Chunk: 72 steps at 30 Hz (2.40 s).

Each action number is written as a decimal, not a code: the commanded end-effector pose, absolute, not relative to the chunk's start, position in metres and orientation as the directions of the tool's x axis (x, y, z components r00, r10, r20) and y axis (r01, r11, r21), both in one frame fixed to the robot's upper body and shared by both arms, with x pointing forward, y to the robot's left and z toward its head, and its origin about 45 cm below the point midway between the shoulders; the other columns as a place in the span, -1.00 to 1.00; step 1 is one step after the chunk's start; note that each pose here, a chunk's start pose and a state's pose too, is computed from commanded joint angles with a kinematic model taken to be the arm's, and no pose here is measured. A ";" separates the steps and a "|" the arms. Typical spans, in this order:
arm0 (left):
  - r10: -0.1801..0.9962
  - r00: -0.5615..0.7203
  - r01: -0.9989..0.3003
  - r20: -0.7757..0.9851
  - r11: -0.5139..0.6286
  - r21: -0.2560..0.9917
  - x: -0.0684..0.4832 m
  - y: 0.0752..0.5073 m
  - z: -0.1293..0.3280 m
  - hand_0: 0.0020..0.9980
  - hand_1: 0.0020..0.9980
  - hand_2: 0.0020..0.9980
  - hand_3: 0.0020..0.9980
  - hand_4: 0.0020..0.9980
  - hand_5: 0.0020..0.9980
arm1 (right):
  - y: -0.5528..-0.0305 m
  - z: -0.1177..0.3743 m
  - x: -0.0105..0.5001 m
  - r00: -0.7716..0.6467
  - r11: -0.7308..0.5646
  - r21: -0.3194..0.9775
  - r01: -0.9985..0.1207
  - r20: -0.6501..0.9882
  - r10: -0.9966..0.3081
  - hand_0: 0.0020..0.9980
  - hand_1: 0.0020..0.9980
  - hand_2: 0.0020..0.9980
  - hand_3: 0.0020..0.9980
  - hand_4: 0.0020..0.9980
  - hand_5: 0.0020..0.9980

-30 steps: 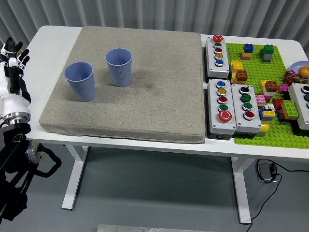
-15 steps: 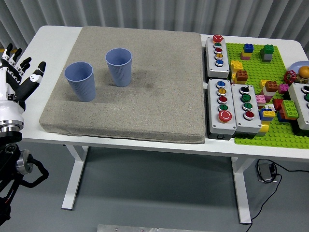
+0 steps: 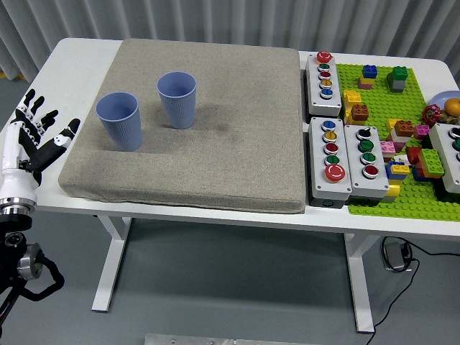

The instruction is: Pick cup pour cup place

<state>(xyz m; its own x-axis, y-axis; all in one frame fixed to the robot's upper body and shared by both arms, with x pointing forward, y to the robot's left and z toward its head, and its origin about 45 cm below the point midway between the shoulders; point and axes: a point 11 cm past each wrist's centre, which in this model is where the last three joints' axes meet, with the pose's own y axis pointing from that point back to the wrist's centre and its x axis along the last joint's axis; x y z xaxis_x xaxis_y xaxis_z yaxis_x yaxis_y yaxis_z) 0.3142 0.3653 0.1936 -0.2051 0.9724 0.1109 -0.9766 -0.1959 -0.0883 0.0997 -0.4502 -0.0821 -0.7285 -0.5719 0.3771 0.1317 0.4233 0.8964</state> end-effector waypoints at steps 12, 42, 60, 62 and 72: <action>0.972 -0.158 -0.987 0.172 -0.156 -0.026 0.314 0.355 0.170 0.71 0.71 0.95 0.74 0.74 -0.47 | -0.450 -0.082 0.102 -0.734 0.424 0.897 0.129 0.374 -0.567 0.34 0.10 -0.01 0.07 -1.00 -0.44; 0.966 -0.080 -0.993 0.247 -0.099 0.063 0.347 0.338 0.140 0.81 0.81 1.00 0.89 0.88 -0.23 | -0.449 -0.081 0.105 -0.745 0.429 0.894 0.128 0.372 -0.554 0.34 0.10 -0.01 0.07 -1.00 -0.45; 0.963 -0.075 -0.994 0.261 -0.094 0.063 0.362 0.336 0.144 0.82 0.80 1.00 0.92 0.94 -0.12 | -0.449 -0.081 0.106 -0.745 0.430 0.894 0.124 0.370 -0.555 0.34 0.10 -0.01 0.07 -1.00 -0.45; 0.962 -0.073 -0.993 0.261 -0.095 0.070 0.363 0.335 0.142 0.82 0.80 1.00 0.92 0.94 -0.12 | -0.449 -0.081 0.106 -0.745 0.430 0.894 0.124 0.370 -0.555 0.34 0.10 -0.01 0.07 -1.00 -0.45; 0.961 -0.063 -0.994 0.270 -0.084 0.064 0.368 0.329 0.144 0.82 0.80 1.00 0.93 0.94 -0.11 | -0.448 -0.081 0.106 -0.742 0.429 0.895 0.124 0.371 -0.559 0.34 0.10 -0.01 0.07 -1.00 -0.45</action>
<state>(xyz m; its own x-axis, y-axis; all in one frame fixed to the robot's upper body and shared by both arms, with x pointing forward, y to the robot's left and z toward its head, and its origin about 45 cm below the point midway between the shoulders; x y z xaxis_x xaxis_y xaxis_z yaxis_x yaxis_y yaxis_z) 0.3683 0.3288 0.1441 -0.0634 0.9609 0.2696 -0.9944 -0.0837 0.0645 0.1063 -0.4484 -0.0810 -0.7421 -0.5586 0.3705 0.1243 0.4285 0.8949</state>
